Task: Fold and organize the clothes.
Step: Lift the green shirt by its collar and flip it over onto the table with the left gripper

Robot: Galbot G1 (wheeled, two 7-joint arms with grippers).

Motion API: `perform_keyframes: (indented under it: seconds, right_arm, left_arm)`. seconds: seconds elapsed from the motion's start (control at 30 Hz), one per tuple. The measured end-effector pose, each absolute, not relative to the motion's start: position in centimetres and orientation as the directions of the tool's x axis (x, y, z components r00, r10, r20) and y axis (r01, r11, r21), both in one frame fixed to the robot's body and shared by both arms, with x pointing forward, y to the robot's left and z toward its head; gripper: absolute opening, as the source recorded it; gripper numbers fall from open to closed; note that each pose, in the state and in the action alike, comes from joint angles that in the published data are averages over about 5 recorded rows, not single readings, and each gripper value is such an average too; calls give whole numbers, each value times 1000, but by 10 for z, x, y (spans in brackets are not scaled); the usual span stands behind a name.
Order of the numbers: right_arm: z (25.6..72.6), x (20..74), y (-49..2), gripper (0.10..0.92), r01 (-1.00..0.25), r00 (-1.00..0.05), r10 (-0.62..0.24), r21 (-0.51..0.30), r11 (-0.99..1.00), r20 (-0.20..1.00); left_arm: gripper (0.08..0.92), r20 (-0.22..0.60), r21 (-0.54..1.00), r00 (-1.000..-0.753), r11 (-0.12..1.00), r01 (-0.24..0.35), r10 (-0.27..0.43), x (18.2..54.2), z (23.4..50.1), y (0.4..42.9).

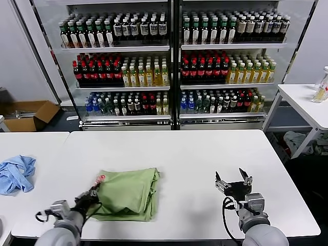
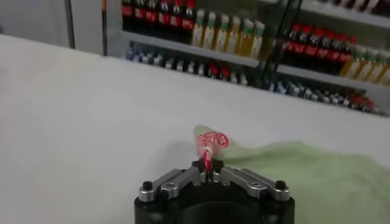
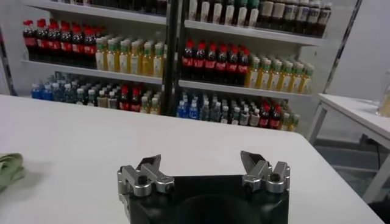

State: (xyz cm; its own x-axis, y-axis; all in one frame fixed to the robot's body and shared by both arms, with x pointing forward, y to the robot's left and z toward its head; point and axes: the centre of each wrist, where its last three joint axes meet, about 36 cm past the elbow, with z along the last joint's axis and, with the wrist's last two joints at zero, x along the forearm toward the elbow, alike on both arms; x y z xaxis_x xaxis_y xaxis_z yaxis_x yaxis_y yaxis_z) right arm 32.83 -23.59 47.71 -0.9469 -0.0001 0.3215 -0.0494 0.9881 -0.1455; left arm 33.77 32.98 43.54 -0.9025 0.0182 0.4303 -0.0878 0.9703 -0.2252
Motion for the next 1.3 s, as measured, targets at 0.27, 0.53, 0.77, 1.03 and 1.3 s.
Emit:
perform_keyframes:
  seconds: [0.27,0.53,0.77,1.03,1.3]
  right_arm:
    - [476,332,-236,823,-53,-947,-3,-148,988,320]
    - [476,330,-242,823,-45,-946,11,-166,985,324]
    - [477,329,-249,823,-29,-944,32,-179,983,327]
    - [476,331,-251,823,-28,-944,36,-191,981,328]
    - [478,331,-252,823,-34,-945,33,-199,979,324]
  left_arm:
    - [103,343,-289,-938,944,-161,-55,330,505,392]
    - [103,273,-365,-962,927,-92,12,328,533,375]
    - [103,296,-447,-933,893,56,207,330,498,290]
    - [103,267,-540,-882,818,195,387,332,474,195]
    - [103,226,-568,-897,799,196,380,351,458,145]
